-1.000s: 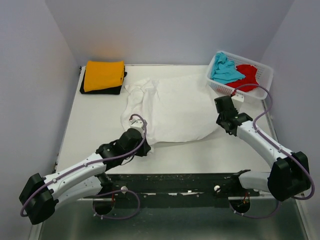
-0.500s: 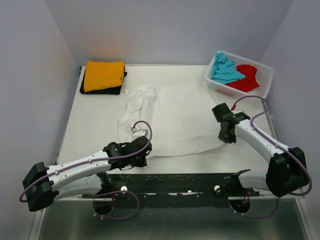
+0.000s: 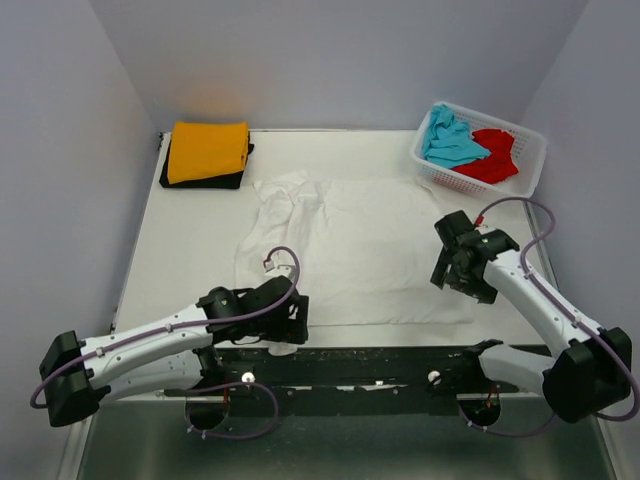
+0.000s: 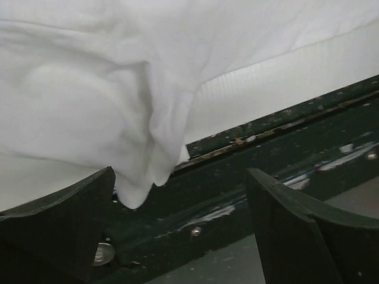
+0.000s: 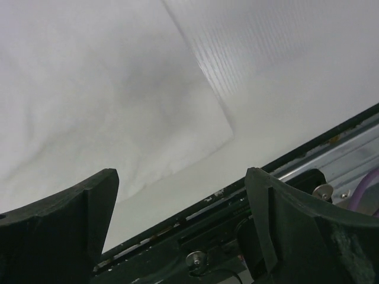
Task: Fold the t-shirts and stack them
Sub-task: Flatten out the tshirt
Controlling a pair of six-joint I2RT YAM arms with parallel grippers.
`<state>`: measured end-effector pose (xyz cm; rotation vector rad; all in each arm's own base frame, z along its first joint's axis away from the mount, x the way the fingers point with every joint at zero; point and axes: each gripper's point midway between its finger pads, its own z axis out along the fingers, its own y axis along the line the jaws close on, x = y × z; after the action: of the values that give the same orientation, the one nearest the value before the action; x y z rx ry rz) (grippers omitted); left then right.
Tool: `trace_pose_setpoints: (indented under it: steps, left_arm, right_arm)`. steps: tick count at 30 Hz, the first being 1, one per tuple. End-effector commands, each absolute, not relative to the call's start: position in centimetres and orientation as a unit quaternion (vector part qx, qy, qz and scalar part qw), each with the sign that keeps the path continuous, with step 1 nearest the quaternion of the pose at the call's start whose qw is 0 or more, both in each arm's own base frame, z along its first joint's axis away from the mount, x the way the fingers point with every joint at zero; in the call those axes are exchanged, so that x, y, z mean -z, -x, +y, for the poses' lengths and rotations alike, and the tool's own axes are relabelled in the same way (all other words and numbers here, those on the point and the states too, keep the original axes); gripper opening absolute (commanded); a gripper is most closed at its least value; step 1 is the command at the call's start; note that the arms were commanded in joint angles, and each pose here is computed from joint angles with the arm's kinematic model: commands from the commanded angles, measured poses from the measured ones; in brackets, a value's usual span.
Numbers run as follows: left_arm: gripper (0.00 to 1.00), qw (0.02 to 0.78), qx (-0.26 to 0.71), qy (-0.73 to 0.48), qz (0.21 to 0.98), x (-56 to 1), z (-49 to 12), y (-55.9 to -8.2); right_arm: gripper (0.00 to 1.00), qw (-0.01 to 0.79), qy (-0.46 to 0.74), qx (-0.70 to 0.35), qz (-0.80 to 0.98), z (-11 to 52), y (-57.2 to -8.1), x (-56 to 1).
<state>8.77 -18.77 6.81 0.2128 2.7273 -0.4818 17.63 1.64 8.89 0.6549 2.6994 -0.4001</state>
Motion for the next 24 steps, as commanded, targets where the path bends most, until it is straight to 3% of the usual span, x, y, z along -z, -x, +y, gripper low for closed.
trace_pose_setpoints:
  steps: [1, 5, 9, 14, 16, 24]
  left_arm:
    - [0.99, 0.208, 0.274, -0.128, 0.93, -11.0, -21.1, -8.1]
    - [0.99, 0.265, 0.319, -0.126, 0.901, -14.0, -21.4, -9.0]
    - [0.99, 0.309, 0.286, -0.053, 0.906, -13.5, -19.9, -11.6]
    - [0.99, 0.317, 0.304, 0.024, 0.898, -12.4, -20.1, -16.1]
    - [0.99, 0.294, 0.327, 0.053, 0.896, -11.6, -20.4, -17.1]
    - [0.99, 0.195, 0.291, 0.103, 0.931, -5.1, -18.7, -14.1]
  right_arm:
    - [1.0, 0.257, -0.215, 0.082, 0.938, 2.6, -20.7, -13.2]
    - [1.0, 0.376, -0.22, 0.022, 0.9, 3.4, -24.2, -17.2]
    - [1.0, 0.428, -0.157, -0.099, 0.885, 7.7, -26.7, -18.3]
    - [1.0, 0.352, -0.063, -0.261, 0.897, 15.6, -27.8, -15.4]
    - [1.0, 0.309, -0.062, -0.281, 0.906, 17.0, -28.0, -13.1]
    - [1.0, 0.272, -0.157, -0.146, 0.938, 12.5, -27.6, -5.1]
